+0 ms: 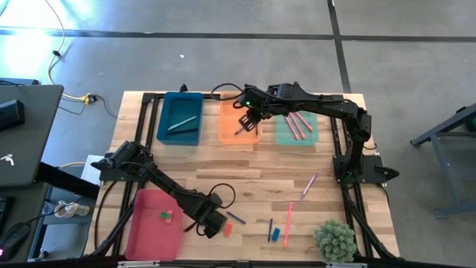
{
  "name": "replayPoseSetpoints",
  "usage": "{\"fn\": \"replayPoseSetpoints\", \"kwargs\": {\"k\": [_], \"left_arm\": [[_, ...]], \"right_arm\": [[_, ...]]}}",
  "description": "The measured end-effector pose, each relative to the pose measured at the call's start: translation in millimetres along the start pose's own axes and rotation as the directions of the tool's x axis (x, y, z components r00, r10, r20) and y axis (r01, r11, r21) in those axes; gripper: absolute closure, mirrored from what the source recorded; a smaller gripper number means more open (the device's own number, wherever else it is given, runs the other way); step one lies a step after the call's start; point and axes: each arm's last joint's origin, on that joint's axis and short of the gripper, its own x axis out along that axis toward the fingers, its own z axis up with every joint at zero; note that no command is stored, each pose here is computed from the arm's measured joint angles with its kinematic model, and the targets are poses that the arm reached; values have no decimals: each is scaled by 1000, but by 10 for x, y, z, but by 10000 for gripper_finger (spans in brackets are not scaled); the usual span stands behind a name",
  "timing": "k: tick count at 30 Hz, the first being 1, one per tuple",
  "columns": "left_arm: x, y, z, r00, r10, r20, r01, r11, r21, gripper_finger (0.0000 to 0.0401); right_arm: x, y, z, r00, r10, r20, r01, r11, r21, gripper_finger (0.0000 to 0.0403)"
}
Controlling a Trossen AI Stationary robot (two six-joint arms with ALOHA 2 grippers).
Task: Sort crayons/erasers/pens/pencils in bins
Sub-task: Put the black pen into the blue bin
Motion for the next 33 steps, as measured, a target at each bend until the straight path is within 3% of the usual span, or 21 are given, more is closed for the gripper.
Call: {"fn": "replayPoseSetpoints", "kwargs": {"k": [8, 17, 24, 33], "left_arm": [[-148, -2, 7, 997, -55, 50, 53, 998, 28, 393], [-565, 124, 152, 979, -136, 148, 132, 990, 40, 393], [-1064, 444, 314, 939, -127, 318, 125, 992, 27, 393], [-1723, 1127, 571, 850, -82, 520, 120, 992, -39, 393]], "right_arm": [[-2, -12, -23, 1000, -11, -23, 11, 1000, -21, 282], [-198, -98, -53, 1000, -5, -11, 5, 999, -33, 282], [-506, -198, -92, 999, 29, 45, -27, 999, -36, 282], [-765, -141, -208, 994, 78, 76, -73, 995, -64, 282]]}}
